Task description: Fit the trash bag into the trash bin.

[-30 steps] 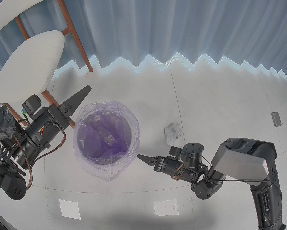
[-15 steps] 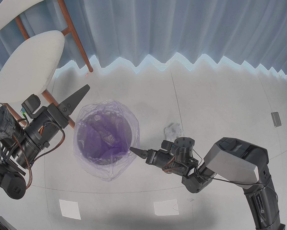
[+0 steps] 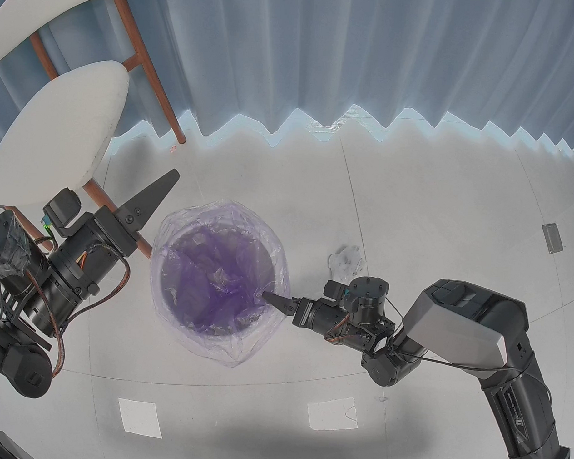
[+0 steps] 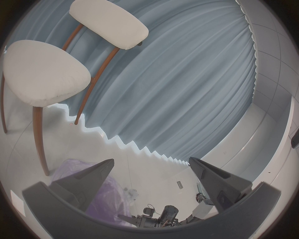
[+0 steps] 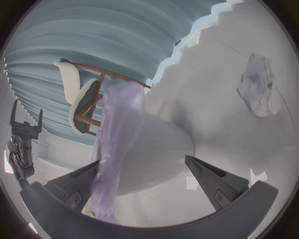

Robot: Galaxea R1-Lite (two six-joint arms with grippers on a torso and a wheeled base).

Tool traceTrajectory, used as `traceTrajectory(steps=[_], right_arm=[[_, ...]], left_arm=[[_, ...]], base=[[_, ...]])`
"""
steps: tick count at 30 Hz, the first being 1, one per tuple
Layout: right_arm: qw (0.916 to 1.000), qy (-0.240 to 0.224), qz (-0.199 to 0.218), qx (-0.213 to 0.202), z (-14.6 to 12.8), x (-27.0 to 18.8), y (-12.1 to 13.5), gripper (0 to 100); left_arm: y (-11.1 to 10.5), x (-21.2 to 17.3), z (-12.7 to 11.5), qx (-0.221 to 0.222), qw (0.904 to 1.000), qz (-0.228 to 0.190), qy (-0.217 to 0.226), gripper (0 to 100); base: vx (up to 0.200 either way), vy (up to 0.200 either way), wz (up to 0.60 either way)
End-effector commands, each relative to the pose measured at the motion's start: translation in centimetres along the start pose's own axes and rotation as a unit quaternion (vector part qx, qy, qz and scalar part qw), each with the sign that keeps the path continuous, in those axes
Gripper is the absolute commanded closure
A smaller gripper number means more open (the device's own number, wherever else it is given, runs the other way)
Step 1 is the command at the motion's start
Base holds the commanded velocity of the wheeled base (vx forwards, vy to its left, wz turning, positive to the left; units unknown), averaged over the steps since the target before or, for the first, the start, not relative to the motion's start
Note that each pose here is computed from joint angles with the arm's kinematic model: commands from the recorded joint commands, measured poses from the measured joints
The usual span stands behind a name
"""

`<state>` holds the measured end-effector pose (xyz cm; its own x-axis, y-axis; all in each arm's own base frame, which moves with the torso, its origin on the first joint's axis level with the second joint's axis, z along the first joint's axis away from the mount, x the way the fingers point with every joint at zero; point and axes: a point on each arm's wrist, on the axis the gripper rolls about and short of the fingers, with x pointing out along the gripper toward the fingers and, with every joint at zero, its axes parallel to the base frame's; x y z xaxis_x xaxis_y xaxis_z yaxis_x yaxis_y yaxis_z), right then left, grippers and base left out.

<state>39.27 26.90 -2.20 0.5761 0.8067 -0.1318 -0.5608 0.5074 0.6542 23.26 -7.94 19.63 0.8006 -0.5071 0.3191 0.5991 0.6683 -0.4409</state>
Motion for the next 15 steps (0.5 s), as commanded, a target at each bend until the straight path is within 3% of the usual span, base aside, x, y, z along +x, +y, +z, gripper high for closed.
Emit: traceTrajectory(steps=[1,9,15], right_arm=[[0.9998,-0.010,0.014,-0.007,0.7,-0.2,1.3,0],[0.9992,-0.025,0.028,-0.015,2.3,-1.2,3.1,0],[0.9997,-0.021,0.012,-0.009,2.0,-2.1,2.1,0]], left_arm=[[-0.2,0.0,-0.1,-0.001,1.0000,-0.003,0.002,0],[-0.2,0.0,-0.1,0.000,1.0000,-0.003,0.001,0],[-0.2,0.0,-0.1,0.000,1.0000,-0.003,0.001,0]], base=[[0.000,0.000,0.00],[0.000,0.000,0.00],[0.000,0.000,0.00]])
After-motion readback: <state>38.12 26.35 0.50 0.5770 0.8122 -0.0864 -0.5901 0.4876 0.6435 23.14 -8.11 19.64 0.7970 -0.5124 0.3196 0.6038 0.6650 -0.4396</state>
